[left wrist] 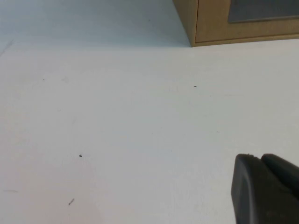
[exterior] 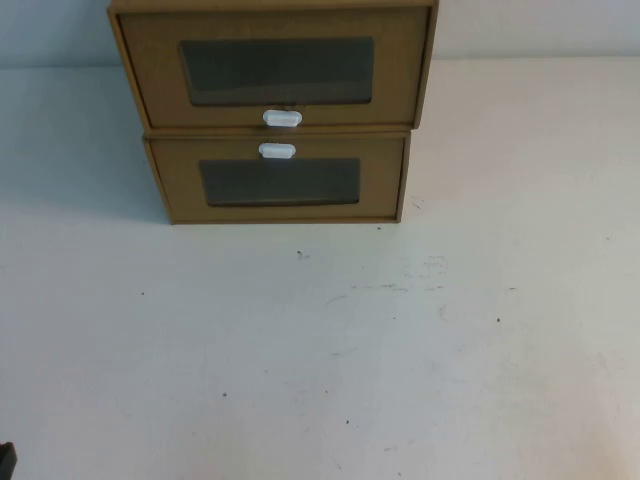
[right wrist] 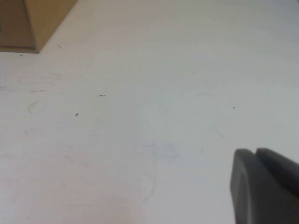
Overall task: Open the shoe box
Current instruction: 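Pull the top drawer of the cardboard box fully open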
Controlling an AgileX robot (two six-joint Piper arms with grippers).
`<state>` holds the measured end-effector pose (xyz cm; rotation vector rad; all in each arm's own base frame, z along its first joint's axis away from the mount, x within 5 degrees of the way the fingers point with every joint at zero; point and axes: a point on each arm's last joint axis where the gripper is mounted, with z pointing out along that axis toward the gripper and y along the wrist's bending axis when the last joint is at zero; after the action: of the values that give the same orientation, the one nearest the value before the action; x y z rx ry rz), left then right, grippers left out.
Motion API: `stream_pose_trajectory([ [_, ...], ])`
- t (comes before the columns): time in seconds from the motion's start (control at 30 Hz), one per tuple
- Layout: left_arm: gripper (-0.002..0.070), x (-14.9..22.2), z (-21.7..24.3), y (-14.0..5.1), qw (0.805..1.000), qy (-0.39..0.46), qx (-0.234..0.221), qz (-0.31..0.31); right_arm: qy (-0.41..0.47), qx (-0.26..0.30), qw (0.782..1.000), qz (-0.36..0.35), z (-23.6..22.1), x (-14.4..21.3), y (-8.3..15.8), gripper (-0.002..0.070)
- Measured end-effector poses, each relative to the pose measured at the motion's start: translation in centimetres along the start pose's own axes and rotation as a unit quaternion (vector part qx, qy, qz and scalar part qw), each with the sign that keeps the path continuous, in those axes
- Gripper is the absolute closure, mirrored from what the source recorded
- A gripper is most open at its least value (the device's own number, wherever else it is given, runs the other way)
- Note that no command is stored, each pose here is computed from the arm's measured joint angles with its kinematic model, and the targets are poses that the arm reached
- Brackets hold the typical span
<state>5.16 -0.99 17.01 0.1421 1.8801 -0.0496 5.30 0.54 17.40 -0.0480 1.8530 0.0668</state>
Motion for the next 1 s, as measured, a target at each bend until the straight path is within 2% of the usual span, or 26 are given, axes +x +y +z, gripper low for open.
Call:
stream_pose_trajectory([
  [1.0,0.068,-0.06,0.0,0.04,1.0,-0.003,-0.002,0.003,0.0,0.0,1.0,0.0,0.0,0.0,0.0,0.0689],
])
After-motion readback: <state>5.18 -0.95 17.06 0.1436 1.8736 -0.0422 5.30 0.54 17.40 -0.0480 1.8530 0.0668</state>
